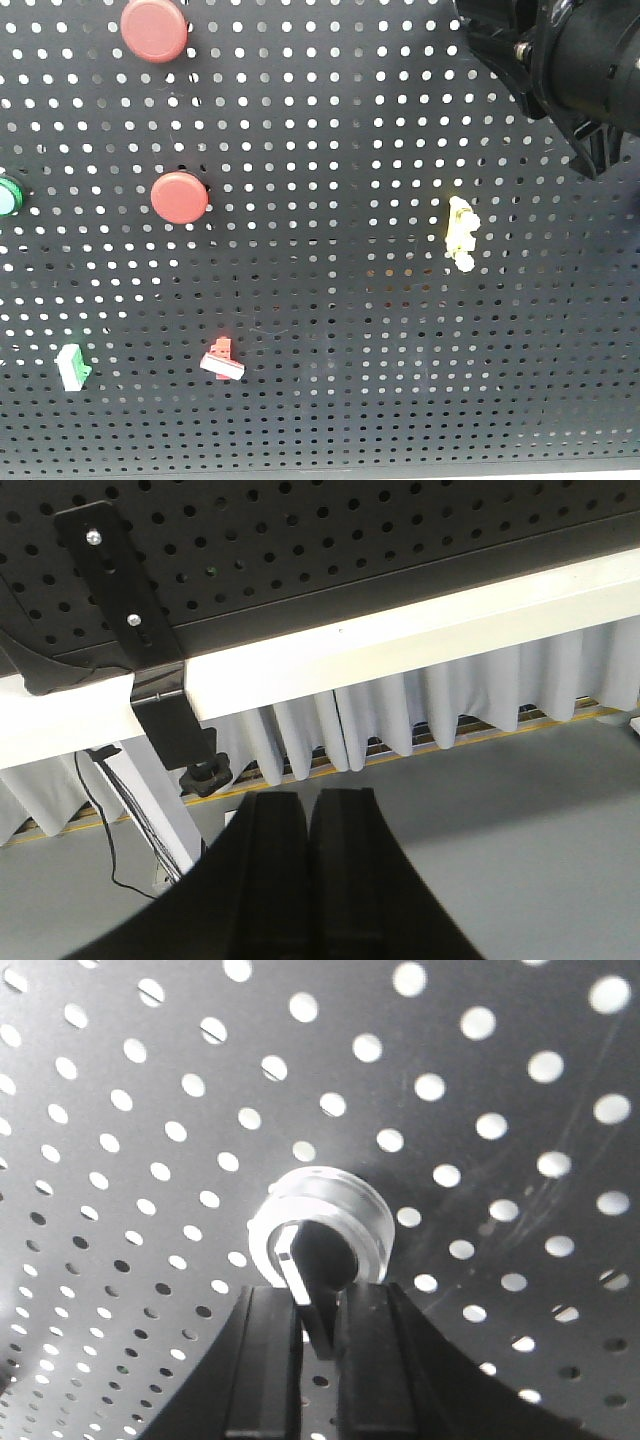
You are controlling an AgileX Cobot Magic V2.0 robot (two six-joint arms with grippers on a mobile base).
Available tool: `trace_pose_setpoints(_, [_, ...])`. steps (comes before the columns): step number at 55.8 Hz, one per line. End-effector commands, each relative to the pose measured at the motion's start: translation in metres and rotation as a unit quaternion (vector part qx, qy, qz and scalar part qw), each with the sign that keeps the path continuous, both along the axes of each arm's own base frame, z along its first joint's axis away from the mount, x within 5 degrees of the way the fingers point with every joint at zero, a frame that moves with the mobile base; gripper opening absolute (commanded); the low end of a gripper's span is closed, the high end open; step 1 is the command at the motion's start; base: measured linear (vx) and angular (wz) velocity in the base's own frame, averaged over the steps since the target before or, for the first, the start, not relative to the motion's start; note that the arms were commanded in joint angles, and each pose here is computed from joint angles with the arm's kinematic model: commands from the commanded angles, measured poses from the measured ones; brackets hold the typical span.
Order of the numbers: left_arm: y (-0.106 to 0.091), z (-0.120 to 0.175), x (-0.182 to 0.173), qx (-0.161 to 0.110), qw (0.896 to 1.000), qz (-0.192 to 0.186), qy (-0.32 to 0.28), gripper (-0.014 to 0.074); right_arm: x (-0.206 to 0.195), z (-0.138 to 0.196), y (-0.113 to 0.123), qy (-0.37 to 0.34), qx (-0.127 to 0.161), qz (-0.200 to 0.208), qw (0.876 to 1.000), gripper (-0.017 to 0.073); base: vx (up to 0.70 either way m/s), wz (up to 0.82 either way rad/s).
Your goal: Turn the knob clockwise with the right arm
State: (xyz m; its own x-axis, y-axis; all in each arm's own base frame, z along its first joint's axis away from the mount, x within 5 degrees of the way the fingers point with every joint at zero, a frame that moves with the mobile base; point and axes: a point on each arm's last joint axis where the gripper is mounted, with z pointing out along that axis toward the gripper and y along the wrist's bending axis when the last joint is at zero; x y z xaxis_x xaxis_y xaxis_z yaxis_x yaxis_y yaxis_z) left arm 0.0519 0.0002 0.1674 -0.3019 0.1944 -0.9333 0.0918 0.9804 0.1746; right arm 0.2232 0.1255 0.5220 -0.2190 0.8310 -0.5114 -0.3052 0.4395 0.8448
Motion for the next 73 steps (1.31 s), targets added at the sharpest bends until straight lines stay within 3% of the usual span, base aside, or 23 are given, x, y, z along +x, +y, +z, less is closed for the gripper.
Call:
trace_pose_setpoints(1, [-0.001, 0.004, 0.002, -0.008, 0.999, -0.005, -0.039, -0.0006, -0.02, 0.032, -0.007, -0.087, 0.013, 0.03, 0.996, 0.0094, 0.0, 0.0])
trace_pose_setpoints(12, [-0.001, 0.004, 0.002, -0.008, 0.999, -0.005, -0.039, -0.0006, -0.025, 0.036, -0.008, -0.1, 0.014, 0.038, 0.994, 0.0264, 0.0, 0.0])
trace_pose_setpoints(22, [-0.001, 0.004, 0.002, -0.008, 0.999, -0.005, -0.039, -0.0006, -0.044, 0.048, -0.016, -0.152, -0.008, 0.046, 0.987, 0.0398, 0.0, 0.0])
trace_pose_setpoints(38, [-0.001, 0.004, 0.002, -0.008, 0.999, -0.005, -0.039, -0.0006, -0.092, 0.066, -0.048, -0.23, -0.053, 0.012, 0.972, 0.0421, 0.0, 0.0])
trace_pose_setpoints(47, [-0.001, 0.004, 0.002, -0.008, 0.999, -0.005, -0.039, -0.0006, -0.116, 0.051, -0.069, -0.242, -0.124, -0.036, 0.962, 0.0339, 0.0, 0.0])
trace_pose_setpoints(60, [-0.001, 0.004, 0.002, -0.008, 0.999, -0.005, -0.039, -0.0006, -0.158, 0.005, -0.101, -0.259, -0.24, -0.091, 0.931, -0.0017, 0.0, 0.0])
trace_pose_setpoints(73, [-0.001, 0.004, 0.002, -0.008, 0.999, -0.005, -0.039, -0.0006, -0.175, -0.047, -0.114, -0.27, -0.368, -0.123, 0.881, -0.0013, 0.0, 0.0])
